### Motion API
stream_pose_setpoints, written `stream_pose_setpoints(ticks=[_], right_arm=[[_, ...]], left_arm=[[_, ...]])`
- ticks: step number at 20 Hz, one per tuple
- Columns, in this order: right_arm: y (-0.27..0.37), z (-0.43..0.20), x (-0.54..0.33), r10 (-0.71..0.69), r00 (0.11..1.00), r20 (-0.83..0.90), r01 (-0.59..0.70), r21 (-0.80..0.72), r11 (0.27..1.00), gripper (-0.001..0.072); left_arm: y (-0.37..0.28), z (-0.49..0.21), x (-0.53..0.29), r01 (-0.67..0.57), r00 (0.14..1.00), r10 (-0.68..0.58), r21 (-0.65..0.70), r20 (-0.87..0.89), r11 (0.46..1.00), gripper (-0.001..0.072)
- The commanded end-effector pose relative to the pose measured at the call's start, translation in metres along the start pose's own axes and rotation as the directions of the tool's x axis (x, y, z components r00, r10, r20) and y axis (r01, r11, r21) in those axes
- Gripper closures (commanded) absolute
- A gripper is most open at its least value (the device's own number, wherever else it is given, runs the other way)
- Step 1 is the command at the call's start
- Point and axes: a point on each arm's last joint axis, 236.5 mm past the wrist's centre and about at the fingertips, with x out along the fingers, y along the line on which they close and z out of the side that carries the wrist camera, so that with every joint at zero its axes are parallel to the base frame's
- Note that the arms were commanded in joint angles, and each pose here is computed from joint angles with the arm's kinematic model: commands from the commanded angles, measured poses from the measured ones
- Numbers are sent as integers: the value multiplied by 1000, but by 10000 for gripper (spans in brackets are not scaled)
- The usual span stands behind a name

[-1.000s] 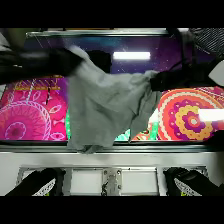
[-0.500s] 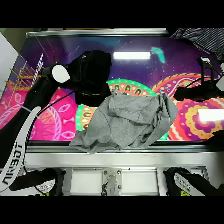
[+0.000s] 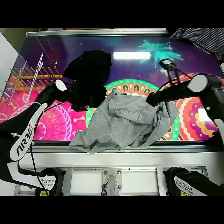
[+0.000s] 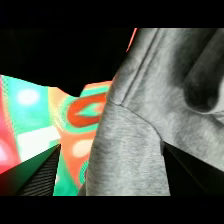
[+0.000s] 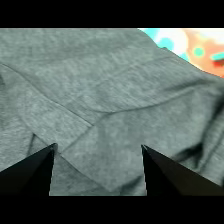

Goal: Fold the clothes and pants, and hang the long-sleeved shirts on hangers.

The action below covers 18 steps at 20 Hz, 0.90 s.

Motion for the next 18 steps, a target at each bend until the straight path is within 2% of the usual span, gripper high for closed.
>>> stream_pose_setpoints(ticks=[1,4,5,6,7,8,13,18], right_arm=[[55,1,41,73,996,-47,-78,-130,988,137],[78,-17,77,52,989,-138,-84,-236,968,137],[85,-21,88,39,987,-157,-82,-275,958,137],[91,-25,98,28,985,-169,-80,-309,948,137],[96,-29,107,13,983,-182,-76,-344,936,136],[99,-33,115,-9,981,-194,-67,-383,921,136],[106,-41,147,-79,977,-200,-33,-502,864,120],[93,-24,165,-126,984,-123,55,-465,884,122]], left_arm=[[0,-15,28,77,994,-79,-32,-71,997,35],[-4,-21,36,59,994,-58,-1,-90,998,37],[-6,-23,38,57,994,-56,8,-94,998,205],[-7,-23,40,52,994,-50,17,-93,999,469],[-8,-22,41,49,995,-47,22,-87,999,661],[-9,-21,42,48,996,-46,22,-82,999,690],[-9,-20,40,50,995,-48,21,-82,999,690],[-9,-22,40,51,995,-49,20,-88,998,690]])
